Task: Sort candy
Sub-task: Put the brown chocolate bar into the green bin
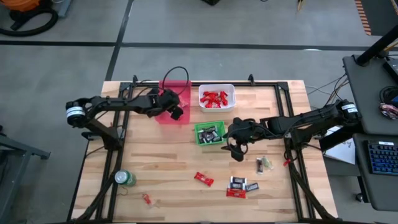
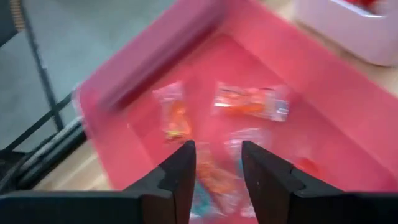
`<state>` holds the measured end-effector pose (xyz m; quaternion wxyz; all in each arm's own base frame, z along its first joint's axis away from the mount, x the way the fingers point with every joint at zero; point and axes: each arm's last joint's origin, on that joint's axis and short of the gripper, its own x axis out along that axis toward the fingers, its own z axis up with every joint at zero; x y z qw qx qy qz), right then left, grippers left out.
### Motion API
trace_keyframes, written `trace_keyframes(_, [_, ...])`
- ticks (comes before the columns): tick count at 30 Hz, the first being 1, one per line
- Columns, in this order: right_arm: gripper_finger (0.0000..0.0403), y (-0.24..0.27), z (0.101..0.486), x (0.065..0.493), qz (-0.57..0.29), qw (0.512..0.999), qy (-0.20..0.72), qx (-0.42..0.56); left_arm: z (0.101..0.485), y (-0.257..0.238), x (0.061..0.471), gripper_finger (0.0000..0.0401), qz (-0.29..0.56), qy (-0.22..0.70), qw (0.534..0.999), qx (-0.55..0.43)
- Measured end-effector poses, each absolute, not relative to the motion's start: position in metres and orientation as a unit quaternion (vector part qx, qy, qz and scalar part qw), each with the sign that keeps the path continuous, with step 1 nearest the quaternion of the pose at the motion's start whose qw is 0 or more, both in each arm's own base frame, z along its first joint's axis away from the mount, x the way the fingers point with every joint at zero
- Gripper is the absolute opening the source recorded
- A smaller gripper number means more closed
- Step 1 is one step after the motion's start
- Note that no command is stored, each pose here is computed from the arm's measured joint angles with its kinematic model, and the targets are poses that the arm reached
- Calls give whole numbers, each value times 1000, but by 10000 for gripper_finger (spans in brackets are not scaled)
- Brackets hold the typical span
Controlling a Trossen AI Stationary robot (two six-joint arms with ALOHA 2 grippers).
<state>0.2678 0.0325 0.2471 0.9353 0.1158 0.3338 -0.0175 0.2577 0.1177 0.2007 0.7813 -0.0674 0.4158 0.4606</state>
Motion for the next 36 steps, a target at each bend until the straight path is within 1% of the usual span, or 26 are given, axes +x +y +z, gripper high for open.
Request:
trace_keyframes(6, [244, 32, 245, 266, -47, 918, 347, 186, 201, 83, 271, 123, 413, 411, 811, -55])
trace_keyframes(11, [242, 33, 236, 260, -87, 881, 389, 255, 203, 38, 282, 123, 361, 395, 844, -34])
trace_keyframes(18, [238, 47, 211, 251, -136, 789, 495, 337, 207, -24, 285, 123, 323, 355, 877, 9])
trace_keyframes(23, [235, 64, 195, 246, -155, 708, 578, 375, 208, -53, 281, 123, 288, 340, 895, 19])
trace_keyframes(30, [235, 91, 179, 233, -206, 605, 673, 371, 212, -71, 280, 123, 262, 332, 906, 23])
trace_keyframes(36, [235, 107, 168, 219, -257, 555, 710, 350, 219, -76, 281, 123, 254, 324, 911, 20])
